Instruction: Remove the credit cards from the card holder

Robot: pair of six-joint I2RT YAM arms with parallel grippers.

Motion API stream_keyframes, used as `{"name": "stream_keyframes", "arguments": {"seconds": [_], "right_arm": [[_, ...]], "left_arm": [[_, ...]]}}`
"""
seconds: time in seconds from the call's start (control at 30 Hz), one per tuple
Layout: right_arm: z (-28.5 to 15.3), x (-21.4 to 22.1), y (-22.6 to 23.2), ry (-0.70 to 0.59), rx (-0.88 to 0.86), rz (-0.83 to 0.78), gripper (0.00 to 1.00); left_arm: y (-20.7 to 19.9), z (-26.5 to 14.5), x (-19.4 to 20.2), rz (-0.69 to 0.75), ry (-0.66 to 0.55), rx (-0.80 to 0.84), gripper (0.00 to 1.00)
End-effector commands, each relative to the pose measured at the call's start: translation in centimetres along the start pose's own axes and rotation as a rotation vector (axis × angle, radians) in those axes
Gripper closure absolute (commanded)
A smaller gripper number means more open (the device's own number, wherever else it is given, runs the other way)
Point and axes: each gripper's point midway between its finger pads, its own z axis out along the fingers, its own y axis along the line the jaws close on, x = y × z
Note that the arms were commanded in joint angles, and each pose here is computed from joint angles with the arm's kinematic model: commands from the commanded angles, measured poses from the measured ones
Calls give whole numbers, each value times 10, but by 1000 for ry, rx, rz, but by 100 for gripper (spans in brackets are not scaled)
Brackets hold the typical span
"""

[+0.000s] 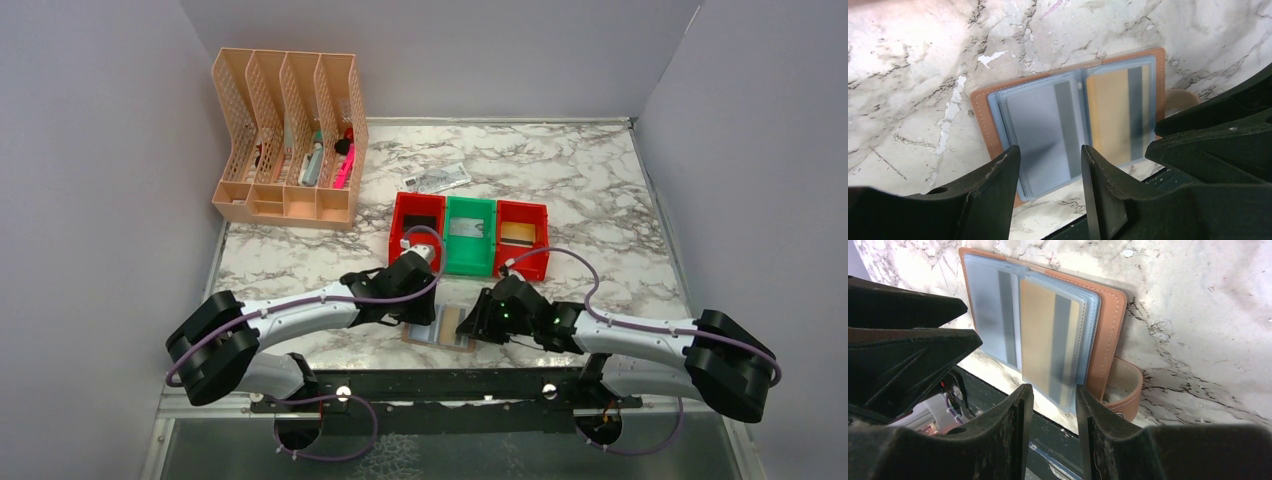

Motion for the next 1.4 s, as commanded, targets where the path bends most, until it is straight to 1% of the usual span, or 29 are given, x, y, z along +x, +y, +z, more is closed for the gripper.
{"name": "stream_keyframes", "arguments": {"seconds": [0.0,0.2,0.37,0.57,0.9,1.17,1.37], "right_arm": [[4,-2,-2,-25,2,21,58],[11,2,-4,-7,-6,30,59],[14,3,-4,-3,-1,34,59],[5,-3,22,-11,-107,27,59],[-6,-10,51,-20,-201,12,59],[-8,-14,78,-5,-259,-29,58],[1,-15,94,26,-263,-68,58]], "left_arm": [[9,-1,0,-9,-14,-30,48],[10,2,7,-6,5,-25,49],[10,6,17,-23,30,1,51],[10,6,23,-40,32,23,52],[6,4,22,-43,28,45,53],[4,-6,10,-55,-30,46,53],[14,-18,-1,-81,-95,-11,51]]}}
